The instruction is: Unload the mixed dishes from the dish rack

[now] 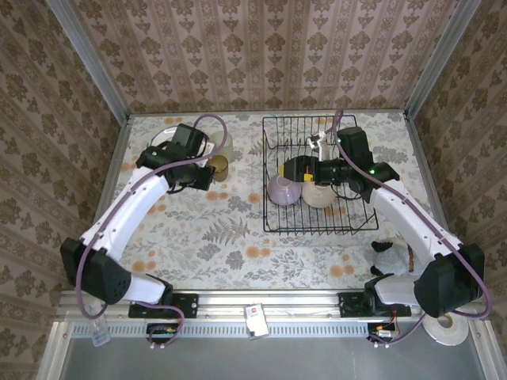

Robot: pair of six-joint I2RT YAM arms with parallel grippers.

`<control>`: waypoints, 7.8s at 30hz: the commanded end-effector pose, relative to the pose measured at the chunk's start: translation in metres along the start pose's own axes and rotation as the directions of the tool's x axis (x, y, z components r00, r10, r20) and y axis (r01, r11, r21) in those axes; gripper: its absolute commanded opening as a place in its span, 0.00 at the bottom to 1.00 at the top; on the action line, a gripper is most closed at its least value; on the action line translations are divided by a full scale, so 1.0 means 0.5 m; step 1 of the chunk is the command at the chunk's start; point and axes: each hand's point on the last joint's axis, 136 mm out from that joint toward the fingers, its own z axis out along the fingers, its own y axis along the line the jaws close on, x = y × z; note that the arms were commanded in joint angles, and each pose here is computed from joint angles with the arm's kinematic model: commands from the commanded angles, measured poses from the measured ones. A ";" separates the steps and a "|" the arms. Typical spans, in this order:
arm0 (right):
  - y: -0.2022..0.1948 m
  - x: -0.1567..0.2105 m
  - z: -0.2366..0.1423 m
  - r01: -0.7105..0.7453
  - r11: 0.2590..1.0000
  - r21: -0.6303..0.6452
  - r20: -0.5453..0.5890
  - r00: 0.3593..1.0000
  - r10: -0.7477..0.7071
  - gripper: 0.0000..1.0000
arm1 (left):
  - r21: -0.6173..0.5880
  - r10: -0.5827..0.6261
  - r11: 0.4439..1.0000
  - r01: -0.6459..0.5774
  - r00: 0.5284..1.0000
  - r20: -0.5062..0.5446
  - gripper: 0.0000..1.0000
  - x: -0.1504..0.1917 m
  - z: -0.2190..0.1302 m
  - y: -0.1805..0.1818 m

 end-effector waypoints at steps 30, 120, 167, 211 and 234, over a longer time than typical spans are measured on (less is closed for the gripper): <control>-0.032 0.066 -0.011 0.061 0.993 0.104 -0.053 0.997 -0.056 1.00 | -0.049 0.242 0.964 -0.260 0.942 -0.233 0.00 -0.021 0.240 0.058; -0.219 0.028 -0.070 0.090 0.734 0.673 -0.086 0.995 -0.043 0.96 | -0.243 0.023 0.960 0.139 0.826 0.563 1.00 -0.122 -0.218 0.121; -0.386 0.152 -0.044 -0.044 0.657 0.753 -0.133 0.967 0.218 0.76 | 0.427 0.243 0.878 -0.218 0.970 -0.006 0.44 -0.027 0.140 -0.470; -0.348 0.134 -0.091 -0.241 0.771 0.589 0.074 0.967 0.245 0.81 | 0.406 0.126 0.907 -0.108 0.992 -0.016 0.62 -0.101 0.227 -0.409; -0.392 0.149 -0.050 -0.327 0.807 0.492 0.070 0.939 0.338 0.73 | 0.482 -0.001 0.872 -0.082 0.986 0.168 1.00 -0.166 0.089 -0.461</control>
